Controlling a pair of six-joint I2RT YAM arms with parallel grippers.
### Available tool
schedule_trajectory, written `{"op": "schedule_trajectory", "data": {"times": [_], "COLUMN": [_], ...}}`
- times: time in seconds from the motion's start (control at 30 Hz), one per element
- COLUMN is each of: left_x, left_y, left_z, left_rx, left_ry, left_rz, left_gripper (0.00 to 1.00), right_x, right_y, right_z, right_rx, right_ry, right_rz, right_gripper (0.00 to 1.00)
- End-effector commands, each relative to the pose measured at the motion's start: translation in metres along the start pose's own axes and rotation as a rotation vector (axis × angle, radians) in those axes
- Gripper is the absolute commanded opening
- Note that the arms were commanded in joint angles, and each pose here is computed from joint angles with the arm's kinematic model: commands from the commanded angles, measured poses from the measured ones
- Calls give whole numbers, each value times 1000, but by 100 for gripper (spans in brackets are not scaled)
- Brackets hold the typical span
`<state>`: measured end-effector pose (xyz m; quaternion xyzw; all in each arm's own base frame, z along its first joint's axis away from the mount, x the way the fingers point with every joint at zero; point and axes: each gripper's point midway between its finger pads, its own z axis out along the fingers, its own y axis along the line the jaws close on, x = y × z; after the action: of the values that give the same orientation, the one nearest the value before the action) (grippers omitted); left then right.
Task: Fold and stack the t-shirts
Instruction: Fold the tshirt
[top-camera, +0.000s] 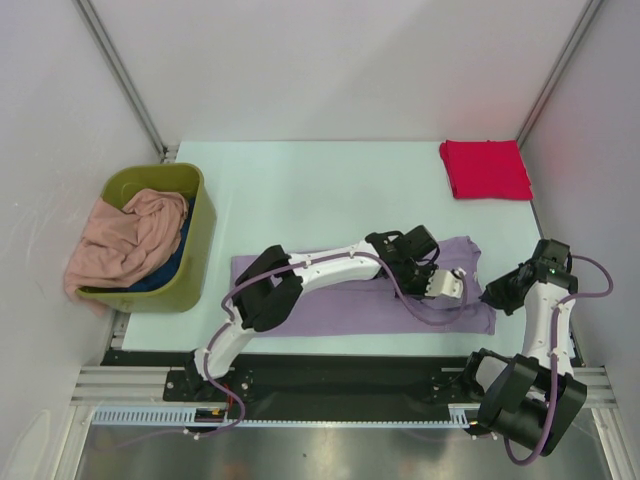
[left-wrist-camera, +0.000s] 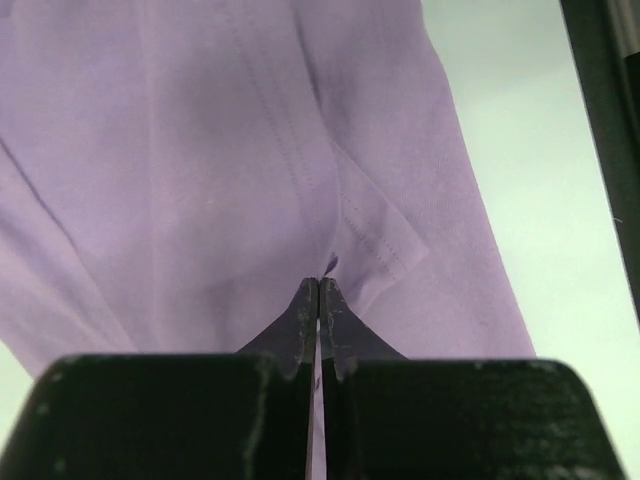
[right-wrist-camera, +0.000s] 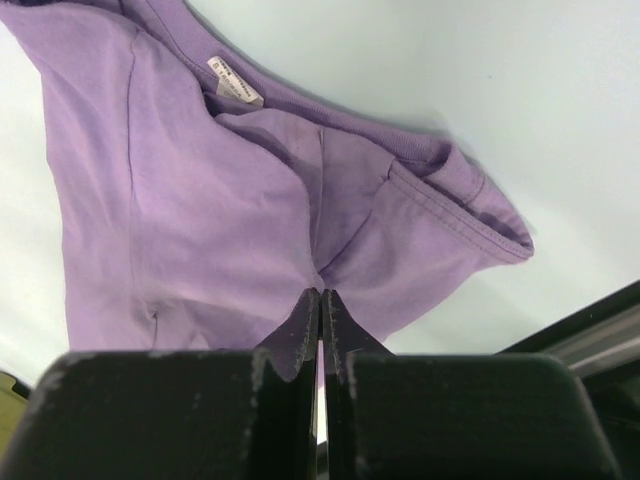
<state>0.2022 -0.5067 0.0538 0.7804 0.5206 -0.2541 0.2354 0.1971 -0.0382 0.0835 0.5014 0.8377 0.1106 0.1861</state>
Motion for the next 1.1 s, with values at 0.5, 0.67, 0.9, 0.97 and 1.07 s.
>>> {"op": "schedule_trajectory", "data": {"times": [0.5, 0.67, 0.9, 0.97, 1.07], "left_x": [-5, -3, 1, 8, 18], "left_y": [-32, -35, -23, -15, 2], "left_z": [-71, -71, -67, -63, -57], "left_rx": [216, 232, 217, 200, 143], "left_ry": [-105, -101, -123, -119, -111], "left_rz": [-78, -71, -98, -133, -189], "left_gripper": [0, 0, 0, 0, 0], "right_x": [18, 28, 15, 9, 1], "right_y": [-21, -25, -8, -8, 14], "right_z": [-51, -54, -20, -11, 3], "right_rx": [140, 118, 64, 79, 11], "right_ry": [-35, -52, -38, -32, -26], "right_rz": [-68, -52, -42, -46, -48], "right_gripper": [0, 0, 0, 0, 0]}}
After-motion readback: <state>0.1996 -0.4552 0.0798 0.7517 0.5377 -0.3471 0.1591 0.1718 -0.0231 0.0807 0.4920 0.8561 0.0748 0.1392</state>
